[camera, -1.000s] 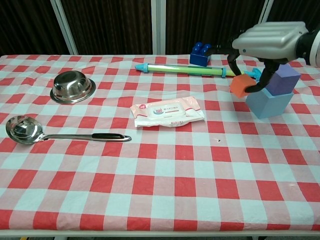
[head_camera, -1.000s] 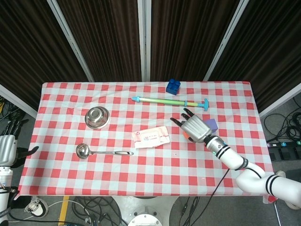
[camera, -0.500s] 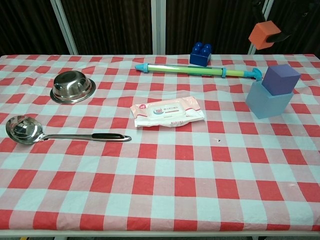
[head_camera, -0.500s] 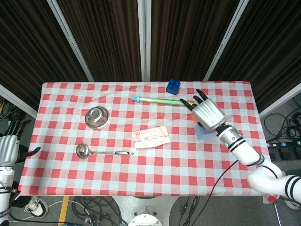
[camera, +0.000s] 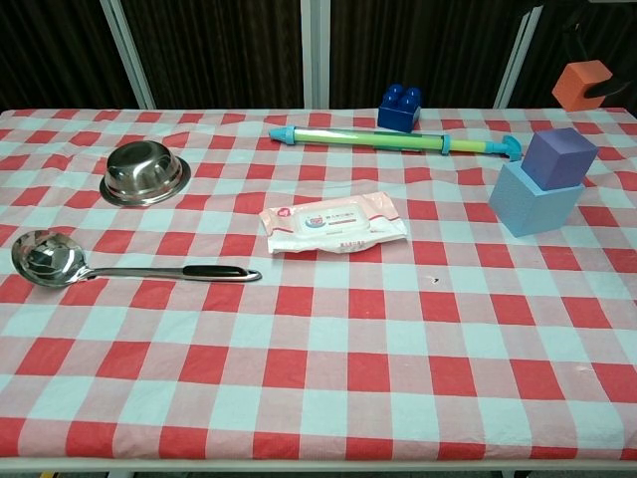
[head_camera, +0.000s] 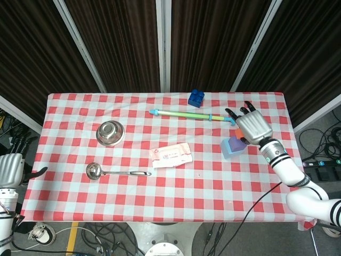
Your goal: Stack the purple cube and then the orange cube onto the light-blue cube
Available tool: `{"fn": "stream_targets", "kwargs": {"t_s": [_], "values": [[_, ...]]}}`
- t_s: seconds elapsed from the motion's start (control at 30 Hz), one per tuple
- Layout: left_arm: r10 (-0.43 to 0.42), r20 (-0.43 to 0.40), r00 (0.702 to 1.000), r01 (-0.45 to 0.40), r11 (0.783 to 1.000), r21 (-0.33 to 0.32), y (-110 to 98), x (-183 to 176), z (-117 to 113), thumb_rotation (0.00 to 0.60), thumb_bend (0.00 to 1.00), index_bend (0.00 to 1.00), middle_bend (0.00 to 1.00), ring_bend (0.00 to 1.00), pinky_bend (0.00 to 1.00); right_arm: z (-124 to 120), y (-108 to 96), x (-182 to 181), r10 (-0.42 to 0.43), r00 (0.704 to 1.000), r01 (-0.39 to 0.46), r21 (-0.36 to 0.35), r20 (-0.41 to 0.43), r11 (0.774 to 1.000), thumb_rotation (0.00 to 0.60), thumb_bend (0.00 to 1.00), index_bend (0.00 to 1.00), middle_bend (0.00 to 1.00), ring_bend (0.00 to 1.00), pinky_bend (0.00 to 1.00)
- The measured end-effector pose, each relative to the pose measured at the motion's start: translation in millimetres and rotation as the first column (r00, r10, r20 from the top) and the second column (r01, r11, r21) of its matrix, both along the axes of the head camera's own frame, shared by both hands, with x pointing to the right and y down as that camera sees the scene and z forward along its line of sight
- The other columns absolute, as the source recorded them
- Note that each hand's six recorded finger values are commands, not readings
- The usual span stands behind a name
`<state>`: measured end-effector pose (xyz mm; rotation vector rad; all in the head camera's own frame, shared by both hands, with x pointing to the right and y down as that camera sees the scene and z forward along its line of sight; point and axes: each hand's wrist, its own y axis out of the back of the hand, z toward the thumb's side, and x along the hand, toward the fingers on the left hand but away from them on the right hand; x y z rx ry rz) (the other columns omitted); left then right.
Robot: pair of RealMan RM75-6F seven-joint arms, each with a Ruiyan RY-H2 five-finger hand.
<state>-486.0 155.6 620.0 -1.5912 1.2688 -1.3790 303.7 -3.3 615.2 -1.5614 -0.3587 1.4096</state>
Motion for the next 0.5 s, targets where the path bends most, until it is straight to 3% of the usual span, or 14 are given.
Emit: {"fn": "stream_targets", "kwargs": {"t_s": [0.5], "values": [[-0.002,-0.002,1.000,0.002,1.000,0.001,0,0,0,0.600,0.06,0.22,0.20,0.14,0.31,12,8,3,0.005,1.000,-0.006,-0.054,-0.029,0.998,0.600,0.15,0.00,0.51,0.18,0.07]]}}
